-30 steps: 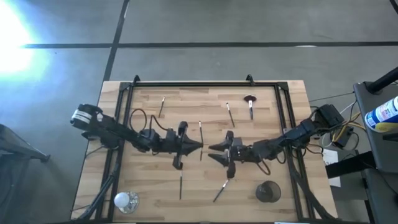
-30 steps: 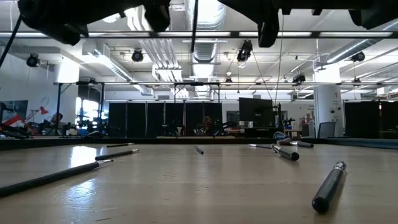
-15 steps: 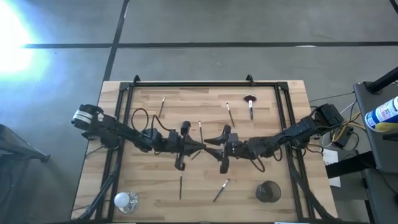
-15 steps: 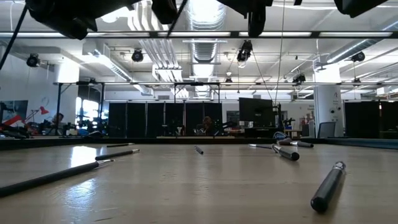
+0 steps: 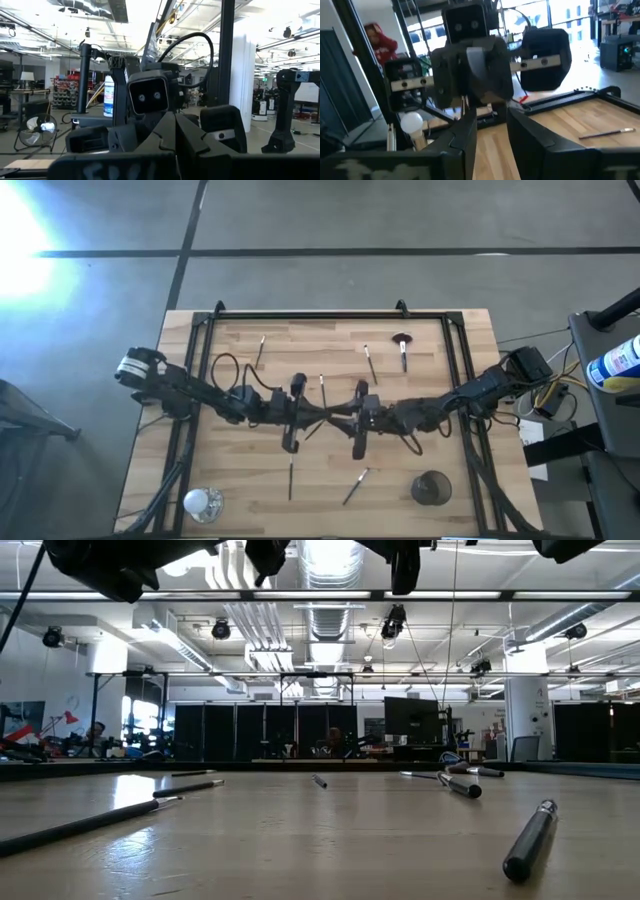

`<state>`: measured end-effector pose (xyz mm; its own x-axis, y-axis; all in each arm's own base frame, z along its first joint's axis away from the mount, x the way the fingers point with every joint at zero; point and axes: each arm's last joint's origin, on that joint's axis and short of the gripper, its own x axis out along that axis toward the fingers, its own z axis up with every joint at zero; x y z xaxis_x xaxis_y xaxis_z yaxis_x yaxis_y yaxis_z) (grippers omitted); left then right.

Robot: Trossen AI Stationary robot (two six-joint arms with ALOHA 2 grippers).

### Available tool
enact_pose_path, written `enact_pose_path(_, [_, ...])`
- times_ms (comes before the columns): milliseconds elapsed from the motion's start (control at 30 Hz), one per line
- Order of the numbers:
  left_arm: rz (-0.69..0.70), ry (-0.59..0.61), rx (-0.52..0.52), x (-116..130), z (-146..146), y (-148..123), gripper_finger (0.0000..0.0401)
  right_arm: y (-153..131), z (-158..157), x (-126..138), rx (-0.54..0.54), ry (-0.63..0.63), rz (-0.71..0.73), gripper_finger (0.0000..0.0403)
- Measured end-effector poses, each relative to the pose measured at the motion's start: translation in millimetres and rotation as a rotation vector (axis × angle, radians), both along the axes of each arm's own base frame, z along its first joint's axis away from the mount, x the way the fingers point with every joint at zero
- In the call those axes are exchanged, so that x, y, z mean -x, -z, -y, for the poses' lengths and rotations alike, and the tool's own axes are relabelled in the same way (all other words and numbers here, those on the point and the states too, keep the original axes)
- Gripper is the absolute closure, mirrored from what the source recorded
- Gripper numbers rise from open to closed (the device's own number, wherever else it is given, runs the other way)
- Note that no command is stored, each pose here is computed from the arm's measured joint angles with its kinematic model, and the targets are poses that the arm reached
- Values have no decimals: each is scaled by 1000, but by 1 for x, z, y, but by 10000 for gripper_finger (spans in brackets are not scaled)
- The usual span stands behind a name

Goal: Sort items
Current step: Put the lash brow brush into the wire basket

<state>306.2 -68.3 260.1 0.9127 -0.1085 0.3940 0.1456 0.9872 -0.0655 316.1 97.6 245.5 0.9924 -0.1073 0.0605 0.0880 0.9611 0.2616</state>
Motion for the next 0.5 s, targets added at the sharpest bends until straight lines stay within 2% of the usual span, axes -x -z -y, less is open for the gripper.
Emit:
enact_pose_path(267, [1, -2, 1, 0, 0, 0, 401, 1, 1, 8, -13, -5, -113, 254])
enact_pose_path(500, [1, -2, -1, 0, 0, 0, 401, -10, 1, 16, -11, -15, -110, 212])
